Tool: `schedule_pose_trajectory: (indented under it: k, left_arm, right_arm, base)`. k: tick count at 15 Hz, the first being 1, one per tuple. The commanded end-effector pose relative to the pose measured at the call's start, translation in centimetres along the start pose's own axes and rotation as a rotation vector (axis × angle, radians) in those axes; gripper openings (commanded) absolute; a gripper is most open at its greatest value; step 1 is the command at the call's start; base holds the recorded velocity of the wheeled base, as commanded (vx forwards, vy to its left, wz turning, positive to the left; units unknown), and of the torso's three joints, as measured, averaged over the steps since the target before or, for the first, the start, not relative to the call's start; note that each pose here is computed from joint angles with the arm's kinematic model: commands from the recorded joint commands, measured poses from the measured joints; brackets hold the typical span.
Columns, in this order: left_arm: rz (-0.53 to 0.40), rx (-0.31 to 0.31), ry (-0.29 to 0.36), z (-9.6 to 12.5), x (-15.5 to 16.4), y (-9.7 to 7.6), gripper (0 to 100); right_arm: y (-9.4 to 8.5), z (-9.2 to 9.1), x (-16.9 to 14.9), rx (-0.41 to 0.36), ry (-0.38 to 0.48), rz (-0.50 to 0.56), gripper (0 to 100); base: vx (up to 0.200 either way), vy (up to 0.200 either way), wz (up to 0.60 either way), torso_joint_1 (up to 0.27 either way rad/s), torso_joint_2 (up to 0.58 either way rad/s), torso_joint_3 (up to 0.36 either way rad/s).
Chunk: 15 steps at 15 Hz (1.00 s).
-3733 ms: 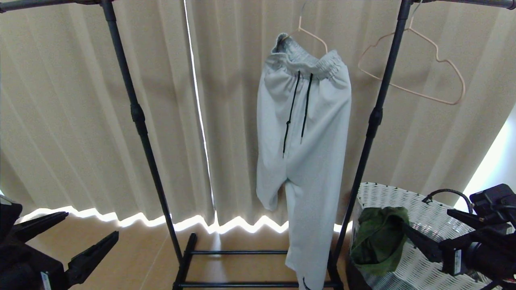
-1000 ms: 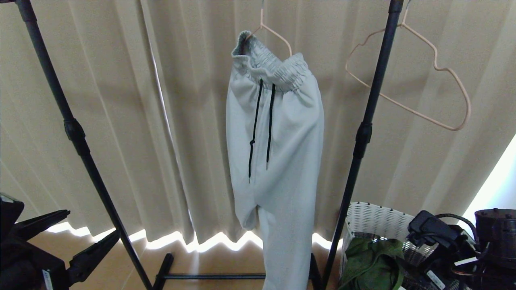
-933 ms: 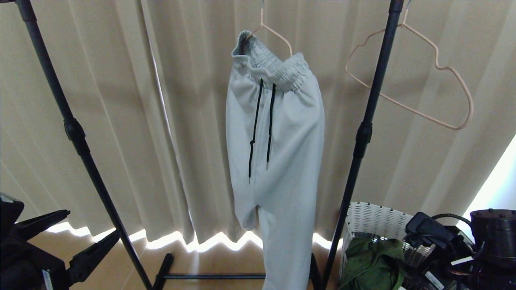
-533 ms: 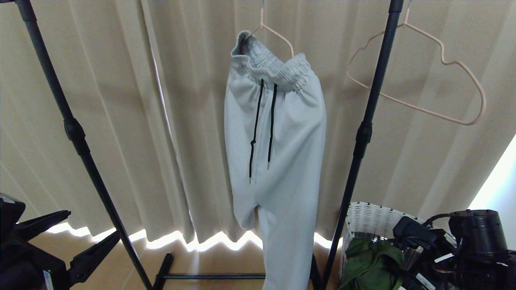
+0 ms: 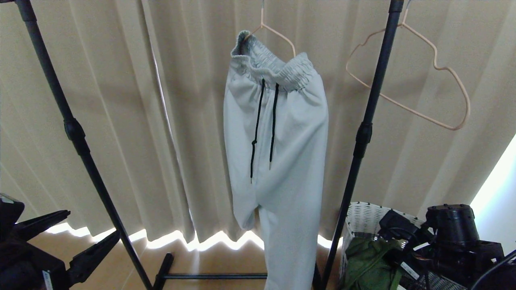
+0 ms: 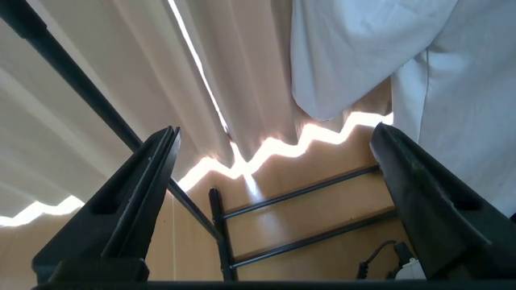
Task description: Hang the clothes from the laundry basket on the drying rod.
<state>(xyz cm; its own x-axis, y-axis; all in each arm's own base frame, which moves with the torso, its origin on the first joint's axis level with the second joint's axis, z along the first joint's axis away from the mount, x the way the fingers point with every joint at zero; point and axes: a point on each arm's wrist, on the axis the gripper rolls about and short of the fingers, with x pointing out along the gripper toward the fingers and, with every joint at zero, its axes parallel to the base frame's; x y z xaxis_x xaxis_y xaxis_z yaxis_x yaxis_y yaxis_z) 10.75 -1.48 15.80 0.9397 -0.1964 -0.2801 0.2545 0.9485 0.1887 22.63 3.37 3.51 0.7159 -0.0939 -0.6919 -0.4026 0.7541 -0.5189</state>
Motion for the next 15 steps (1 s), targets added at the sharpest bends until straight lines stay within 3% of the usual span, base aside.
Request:
schedule_pose_trajectory:
  k: [1, 5, 10, 15]
  left_arm:
    - [0.000, 0.000, 0.000, 0.0, 0.0, 0.0, 100]
    - [0.002, -0.003, -0.002, 0.0, 0.0, 0.0, 100]
    - [0.003, 0.001, -0.011, 0.0, -0.3, 0.0, 100]
    - [0.009, 0.006, -0.031, 0.1, -0.7, 0.0, 100]
  right_arm:
    - [0.3, -0.2, 0.4, -0.003, 0.014, 0.009, 0]
    - [-0.8, 0.7, -2.2, 0.019, -0.097, -0.054, 0]
    - [-3.3, 2.3, -7.5, 0.078, -0.320, -0.193, 0]
    - [-4.8, 3.7, -9.4, 0.162, -0.429, -0.249, 0]
  base:
    - [0.000, 0.000, 0.00, 0.000, 0.00, 0.000]
    - [0.000, 0.000, 0.00, 0.000, 0.00, 0.000]
    - [0.000, 0.000, 0.00, 0.000, 0.00, 0.000]
    - [-0.040, 0.000, 0.00, 0.001, 0.00, 0.000]
